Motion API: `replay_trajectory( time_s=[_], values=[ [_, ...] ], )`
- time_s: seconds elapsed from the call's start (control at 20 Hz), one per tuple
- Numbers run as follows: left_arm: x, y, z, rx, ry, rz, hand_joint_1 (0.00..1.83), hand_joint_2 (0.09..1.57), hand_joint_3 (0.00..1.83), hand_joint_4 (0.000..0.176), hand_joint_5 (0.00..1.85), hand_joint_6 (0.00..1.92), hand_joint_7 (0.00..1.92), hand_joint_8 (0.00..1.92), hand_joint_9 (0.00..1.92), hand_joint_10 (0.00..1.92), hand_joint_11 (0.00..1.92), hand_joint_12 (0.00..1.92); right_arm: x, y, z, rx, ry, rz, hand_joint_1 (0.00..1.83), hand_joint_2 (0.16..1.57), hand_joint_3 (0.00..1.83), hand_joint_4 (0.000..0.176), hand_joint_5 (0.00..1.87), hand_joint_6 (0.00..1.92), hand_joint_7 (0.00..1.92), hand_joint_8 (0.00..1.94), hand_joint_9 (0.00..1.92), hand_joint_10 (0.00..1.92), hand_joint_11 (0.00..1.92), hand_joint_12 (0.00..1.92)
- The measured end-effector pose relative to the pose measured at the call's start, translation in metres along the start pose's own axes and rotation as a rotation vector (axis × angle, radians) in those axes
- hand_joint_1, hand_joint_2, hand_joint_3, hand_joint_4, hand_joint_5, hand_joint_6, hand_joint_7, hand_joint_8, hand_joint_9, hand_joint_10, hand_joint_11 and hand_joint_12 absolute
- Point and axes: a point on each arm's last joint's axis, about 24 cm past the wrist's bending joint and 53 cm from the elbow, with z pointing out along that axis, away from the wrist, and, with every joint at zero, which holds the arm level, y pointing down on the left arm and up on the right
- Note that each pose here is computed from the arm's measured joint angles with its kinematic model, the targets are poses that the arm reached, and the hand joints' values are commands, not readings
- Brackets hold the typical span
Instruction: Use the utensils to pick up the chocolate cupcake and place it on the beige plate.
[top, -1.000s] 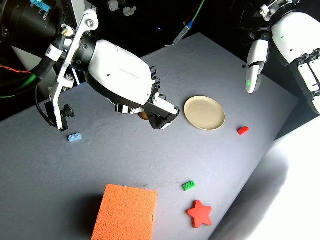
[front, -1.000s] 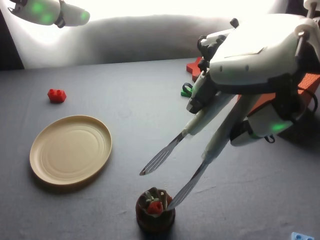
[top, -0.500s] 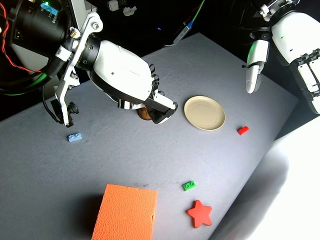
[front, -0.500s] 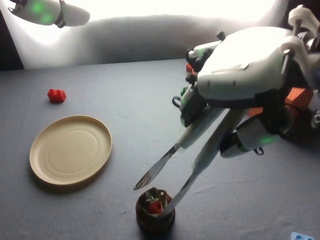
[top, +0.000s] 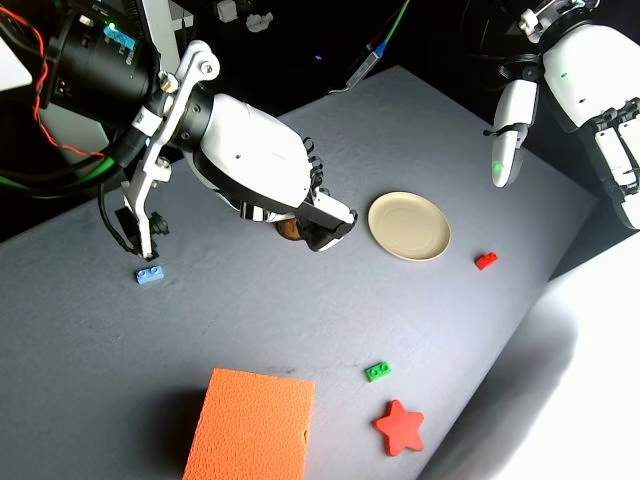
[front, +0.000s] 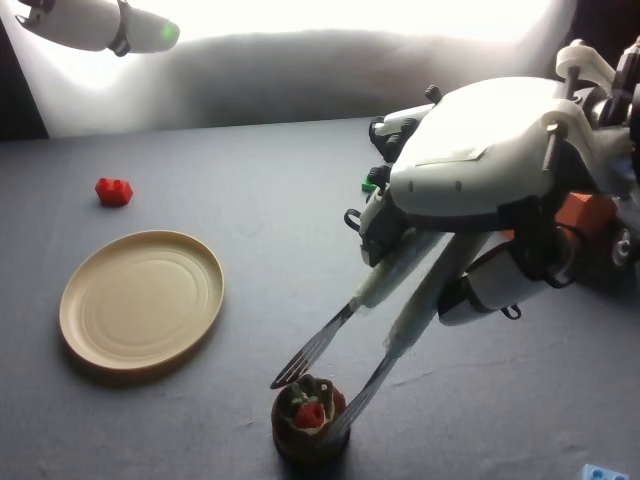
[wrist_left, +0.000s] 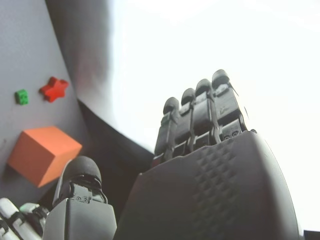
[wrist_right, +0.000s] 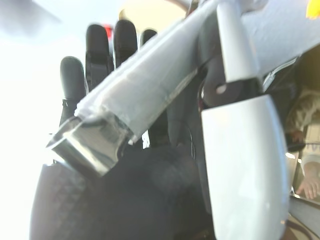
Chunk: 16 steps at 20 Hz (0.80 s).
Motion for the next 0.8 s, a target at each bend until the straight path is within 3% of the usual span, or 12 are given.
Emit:
replay_trajectory(
  time_s=[0.05, 0.25, 0.8],
  values=[
    [0.000, 0.000, 0.000, 0.001, 0.000, 0.000, 0.00, 1.11, 0.00, 0.000, 0.04, 0.00, 0.00, 0.00, 0.00, 0.00, 0.00, 0.00, 0.001, 0.000, 0.001, 0.000, 0.003, 0.000, 1.00, 1.15, 0.00, 0.000, 0.78, 0.09, 0.75, 0.00, 0.69, 0.00, 0.00, 1.59],
    [0.000, 0.000, 0.000, 0.000, 0.000, 0.000, 0.00, 1.11, 0.00, 0.000, 0.05, 0.00, 0.00, 0.00, 0.00, 0.00, 0.00, 0.00, 0.002, 0.000, 0.004, -0.002, -0.001, -0.016, 1.00, 1.15, 0.00, 0.000, 0.81, 0.04, 0.74, 0.00, 0.68, 0.00, 0.00, 1.51],
    [0.000, 0.000, 0.000, 0.001, 0.000, 0.000, 0.00, 1.11, 0.00, 0.000, 0.05, 0.01, 0.02, 0.01, 0.00, 0.00, 0.01, 0.00, 0.010, -0.002, 0.013, -0.001, 0.019, -0.018, 0.99, 1.11, 0.00, 0.000, 0.80, 0.01, 0.78, 0.00, 0.71, 0.01, 0.00, 1.62]
  ],
)
